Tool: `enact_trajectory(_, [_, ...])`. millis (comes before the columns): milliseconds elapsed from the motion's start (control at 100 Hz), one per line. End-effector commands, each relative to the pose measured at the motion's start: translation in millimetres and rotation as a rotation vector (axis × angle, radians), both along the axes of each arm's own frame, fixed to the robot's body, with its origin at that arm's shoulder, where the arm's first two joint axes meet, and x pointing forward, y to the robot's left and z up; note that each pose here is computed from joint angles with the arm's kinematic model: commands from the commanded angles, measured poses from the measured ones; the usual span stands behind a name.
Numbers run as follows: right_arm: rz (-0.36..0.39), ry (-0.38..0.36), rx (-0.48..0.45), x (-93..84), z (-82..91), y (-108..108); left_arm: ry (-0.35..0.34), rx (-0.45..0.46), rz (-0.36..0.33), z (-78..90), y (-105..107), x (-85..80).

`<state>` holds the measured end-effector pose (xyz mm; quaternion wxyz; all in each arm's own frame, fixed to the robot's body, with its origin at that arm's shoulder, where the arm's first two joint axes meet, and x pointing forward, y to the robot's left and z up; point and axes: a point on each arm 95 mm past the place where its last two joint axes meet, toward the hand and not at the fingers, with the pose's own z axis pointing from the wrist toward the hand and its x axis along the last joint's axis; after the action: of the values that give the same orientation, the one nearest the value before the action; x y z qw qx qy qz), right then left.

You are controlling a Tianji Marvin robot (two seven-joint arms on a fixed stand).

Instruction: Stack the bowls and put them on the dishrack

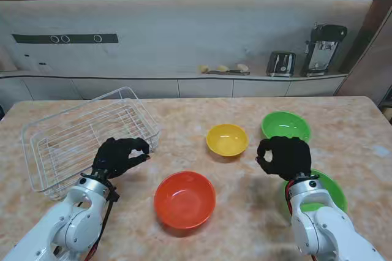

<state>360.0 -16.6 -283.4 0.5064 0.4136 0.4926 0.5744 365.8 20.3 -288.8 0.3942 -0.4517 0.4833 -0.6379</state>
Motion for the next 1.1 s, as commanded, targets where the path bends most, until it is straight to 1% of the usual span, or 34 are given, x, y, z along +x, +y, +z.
enact_trajectory(0, [0.008,0.025,0.006,-2.3,-4.0,3,0.007,0.0,-0.004,0.2,-2,-2.6])
enact_trajectory(340, [0.007,0.031,0.002,-2.3,-4.0,3,0.005,0.0,0.002,0.6,-1,-3.9])
enact_trajectory(510, [-0.009,0.033,-0.014,-4.2,-2.8,0,0.007,0.001,0.004,0.7,-1,-4.1])
enact_trajectory(660, [-0.035,0.041,-0.047,-7.1,-1.9,-10,0.009,0.003,0.004,0.9,-1,-4.4])
enact_trajectory(840, [-0.095,0.057,-0.087,-8.8,-3.0,-28,0.008,0.007,-0.002,1.1,-2,-4.2])
enact_trajectory(1090, [-0.187,0.132,-0.127,-11.7,-7.8,-52,0.012,0.013,-0.011,0.9,-3,-3.5])
